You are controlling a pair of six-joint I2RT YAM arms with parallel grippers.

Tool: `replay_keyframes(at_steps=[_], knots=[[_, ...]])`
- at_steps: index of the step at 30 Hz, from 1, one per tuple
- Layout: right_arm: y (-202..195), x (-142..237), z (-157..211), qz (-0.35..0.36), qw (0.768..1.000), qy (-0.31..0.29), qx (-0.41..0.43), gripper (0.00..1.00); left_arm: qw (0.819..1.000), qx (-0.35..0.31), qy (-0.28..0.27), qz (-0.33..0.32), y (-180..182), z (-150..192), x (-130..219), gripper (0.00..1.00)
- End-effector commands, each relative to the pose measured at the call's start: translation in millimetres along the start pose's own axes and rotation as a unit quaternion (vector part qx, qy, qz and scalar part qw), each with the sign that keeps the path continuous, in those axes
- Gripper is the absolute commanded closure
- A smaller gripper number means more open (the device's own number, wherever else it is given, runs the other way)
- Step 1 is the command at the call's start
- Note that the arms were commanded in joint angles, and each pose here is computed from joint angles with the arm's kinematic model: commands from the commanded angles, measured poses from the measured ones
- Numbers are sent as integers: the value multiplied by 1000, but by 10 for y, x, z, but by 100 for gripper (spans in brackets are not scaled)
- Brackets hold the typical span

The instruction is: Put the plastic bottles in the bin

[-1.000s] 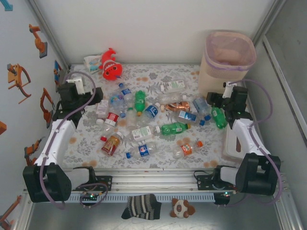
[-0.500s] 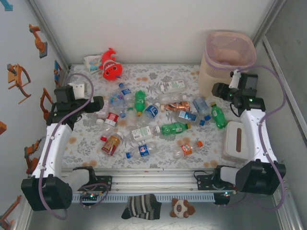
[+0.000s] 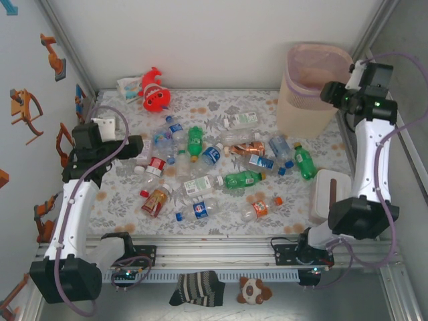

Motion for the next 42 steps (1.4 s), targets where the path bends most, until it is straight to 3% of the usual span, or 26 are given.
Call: replay_keyframes(at_steps=[1,4,8,13,19,25,29,42], knots=[[-280,-68,-78,10,1000,8,-26,44,1000,20,-18,8,10,2,-14,4],[-390,-200,-200,-25,999,-5,-44,46,1000,17,-13,0,31,-2,-12,4],[-484,-423,-285,-21,995,-22,-97,58,1000,27,-16,5,52,-36,-35,4],[-596,-649,-256,19,984,-52,-168,57,999,37,-16,6,79,-46,-37,4],[-513,-733,-169,99,980,-22,-171,51,999,43,-16,8,91,-46,-36,4],[-527,-717,-36,140,966,-6,-218,44,998,52,-18,7,121,-60,-28,4],[-535,-813,62,148,958,26,-243,45,998,56,-17,8,134,-59,-33,4],[-341,-993,106,111,963,50,-240,67,998,66,-9,1,187,-45,-83,4]])
Point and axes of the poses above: each hand's point on the last joint's axis, 136 mm out from that joint toward the fingers, its own x axis back along the fingers, its own y axis along the line the jaws close on, z = x × y, the point moved 5 cm from there along x, back along the fingers, and after that the axes turned 13 degrees about x, right-handed, at the moved point
